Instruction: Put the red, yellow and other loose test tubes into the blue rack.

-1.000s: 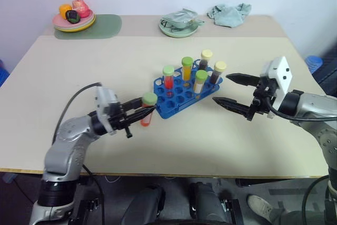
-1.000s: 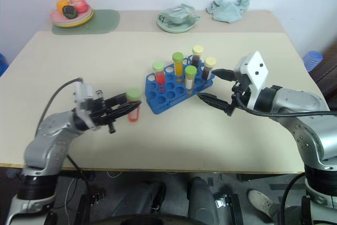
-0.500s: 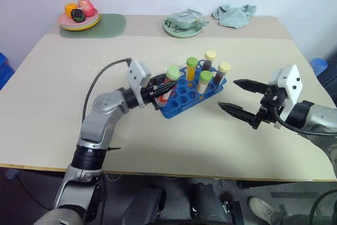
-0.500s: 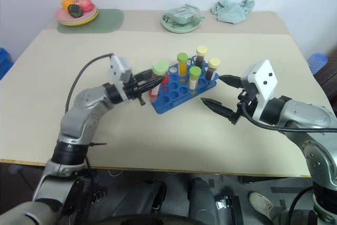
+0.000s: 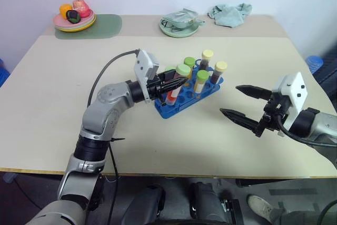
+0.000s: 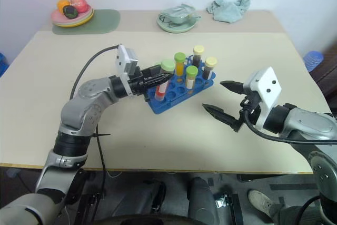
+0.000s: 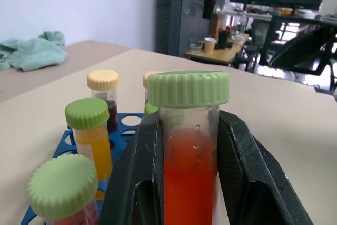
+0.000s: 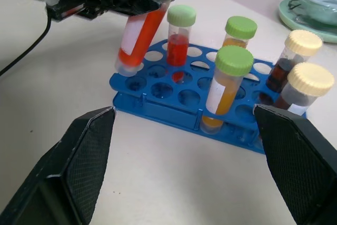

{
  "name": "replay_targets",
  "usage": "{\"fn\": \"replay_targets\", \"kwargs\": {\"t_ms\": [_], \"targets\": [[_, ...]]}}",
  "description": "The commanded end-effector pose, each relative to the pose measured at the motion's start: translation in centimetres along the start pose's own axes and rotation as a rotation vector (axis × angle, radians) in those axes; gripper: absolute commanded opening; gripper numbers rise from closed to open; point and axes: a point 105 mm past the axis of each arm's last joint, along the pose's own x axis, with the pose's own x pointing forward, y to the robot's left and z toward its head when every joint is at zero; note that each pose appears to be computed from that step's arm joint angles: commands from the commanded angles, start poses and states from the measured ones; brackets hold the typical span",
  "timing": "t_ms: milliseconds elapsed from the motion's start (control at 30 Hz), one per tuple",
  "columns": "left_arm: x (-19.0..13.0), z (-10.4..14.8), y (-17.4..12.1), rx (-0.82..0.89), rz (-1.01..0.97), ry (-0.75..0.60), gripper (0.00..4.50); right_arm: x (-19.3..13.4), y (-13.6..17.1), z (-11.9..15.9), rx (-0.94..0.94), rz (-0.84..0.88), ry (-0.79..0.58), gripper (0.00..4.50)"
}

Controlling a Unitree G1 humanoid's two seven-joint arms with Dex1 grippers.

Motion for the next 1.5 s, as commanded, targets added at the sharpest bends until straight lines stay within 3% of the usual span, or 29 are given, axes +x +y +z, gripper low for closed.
{"fn": "replay_targets", "kwargs": {"t_ms": [33, 400, 733, 1033, 1500], "targets": [[1.6, 1.0, 0.0, 0.033, 0.023, 0.023, 0.76, -0.5, 0.5, 0.2, -0.036, 0.012, 0.015, 4.32], [3.4, 0.3, -0.7, -0.03, 0.007, 0.12, 0.76, -0.4, 0.4, 0.3, -0.043, -0.011, -0.006, 4.32], [1.9, -0.7, 0.5, 0.042, 0.108, -0.132, 0.76, -0.4, 0.4, 0.0, -0.026, -0.023, -0.018, 4.32], [2.4, -3.2, 0.5, 0.081, 0.137, -0.147, 0.76, -0.5, 0.3, -0.4, -0.003, -0.022, -0.005, 4.32], [2.4, -4.2, 0.1, 0.055, 0.122, -0.128, 0.76, -2.9, 0.8, -2.4, 0.049, -0.075, 0.055, 4.32]]}}
